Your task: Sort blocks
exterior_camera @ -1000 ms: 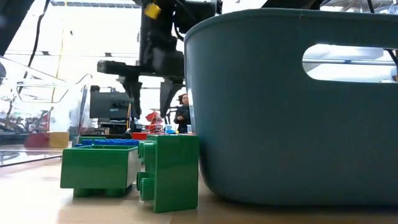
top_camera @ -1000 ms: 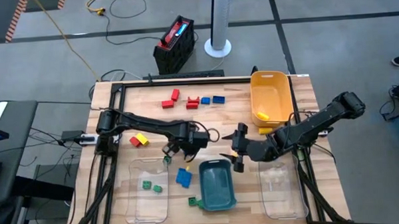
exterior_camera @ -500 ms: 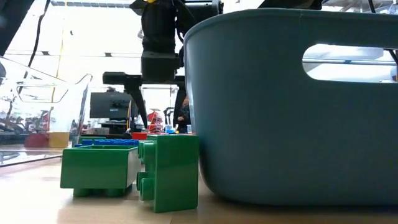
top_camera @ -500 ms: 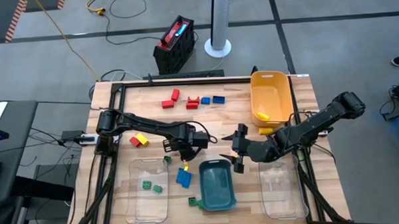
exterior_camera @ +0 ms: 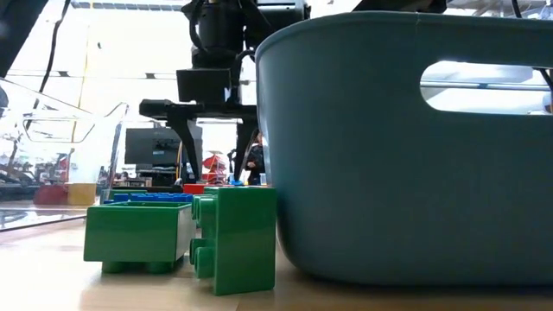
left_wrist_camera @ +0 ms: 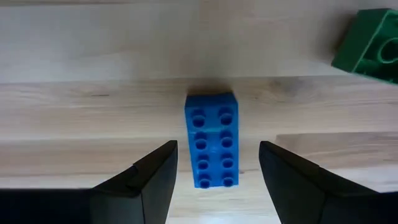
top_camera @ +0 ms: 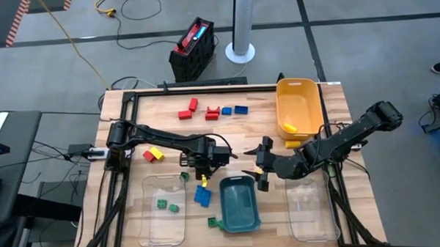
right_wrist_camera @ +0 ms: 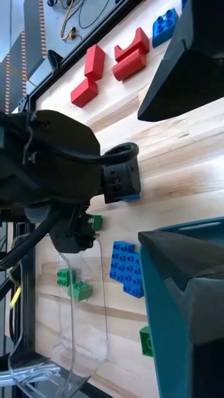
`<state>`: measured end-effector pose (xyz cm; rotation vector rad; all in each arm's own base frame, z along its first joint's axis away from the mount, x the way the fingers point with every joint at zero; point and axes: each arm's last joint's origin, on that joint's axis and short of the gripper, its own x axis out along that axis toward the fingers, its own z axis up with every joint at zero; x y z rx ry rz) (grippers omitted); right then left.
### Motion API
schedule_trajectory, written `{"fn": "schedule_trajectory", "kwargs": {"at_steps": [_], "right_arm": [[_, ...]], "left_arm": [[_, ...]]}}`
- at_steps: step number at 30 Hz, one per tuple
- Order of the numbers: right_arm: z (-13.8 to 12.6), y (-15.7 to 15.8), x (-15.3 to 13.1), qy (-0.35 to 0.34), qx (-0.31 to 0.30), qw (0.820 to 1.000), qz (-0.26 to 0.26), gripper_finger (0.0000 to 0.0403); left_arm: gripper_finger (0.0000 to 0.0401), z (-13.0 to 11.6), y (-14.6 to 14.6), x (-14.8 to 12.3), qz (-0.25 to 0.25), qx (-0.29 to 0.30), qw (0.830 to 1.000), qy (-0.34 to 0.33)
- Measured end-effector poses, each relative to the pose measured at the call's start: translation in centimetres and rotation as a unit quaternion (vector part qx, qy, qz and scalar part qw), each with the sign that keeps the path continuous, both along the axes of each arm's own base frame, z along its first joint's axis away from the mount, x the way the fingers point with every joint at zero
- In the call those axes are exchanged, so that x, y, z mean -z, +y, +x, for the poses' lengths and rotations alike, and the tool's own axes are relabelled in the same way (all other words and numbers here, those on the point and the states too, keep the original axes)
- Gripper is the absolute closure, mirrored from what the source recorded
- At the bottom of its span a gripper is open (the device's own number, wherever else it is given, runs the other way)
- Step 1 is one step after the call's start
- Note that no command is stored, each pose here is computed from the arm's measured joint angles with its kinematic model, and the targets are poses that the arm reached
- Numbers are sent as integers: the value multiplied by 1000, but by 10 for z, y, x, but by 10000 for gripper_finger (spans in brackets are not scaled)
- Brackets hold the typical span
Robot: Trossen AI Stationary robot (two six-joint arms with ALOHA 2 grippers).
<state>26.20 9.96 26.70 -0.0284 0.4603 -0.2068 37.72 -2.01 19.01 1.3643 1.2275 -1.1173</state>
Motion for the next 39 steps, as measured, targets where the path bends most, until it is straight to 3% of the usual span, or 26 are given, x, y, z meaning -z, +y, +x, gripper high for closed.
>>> {"fn": "schedule_trajectory", "kwargs": {"at_steps": [8, 16, 23, 28, 33, 39], "right_arm": [[0, 0, -1, -4, 0, 1000, 2, 88], [0, 0, -1, -3, -1, 1000, 0, 88], [0, 0, 0, -2, -1, 1000, 0, 88], [-1, 0, 1, 8, -1, 1000, -5, 88], [-9, -5, -8, 3, 1, 1000, -1, 88], [-25, -10, -23, -8, -1, 1000, 3, 88]], "left_arm": [[181, -5, 8, 28, -2, 28, 1000, -8], [186, -8, 10, 35, 5, 27, 1000, -10], [264, -10, 6, 37, 19, 4, 1000, -10], [267, -11, 1, 35, 56, -35, 998, -17], [267, -20, 0, 13, 109, -59, 992, -39], [267, -34, -2, -45, 67, -113, 980, -151]]}}
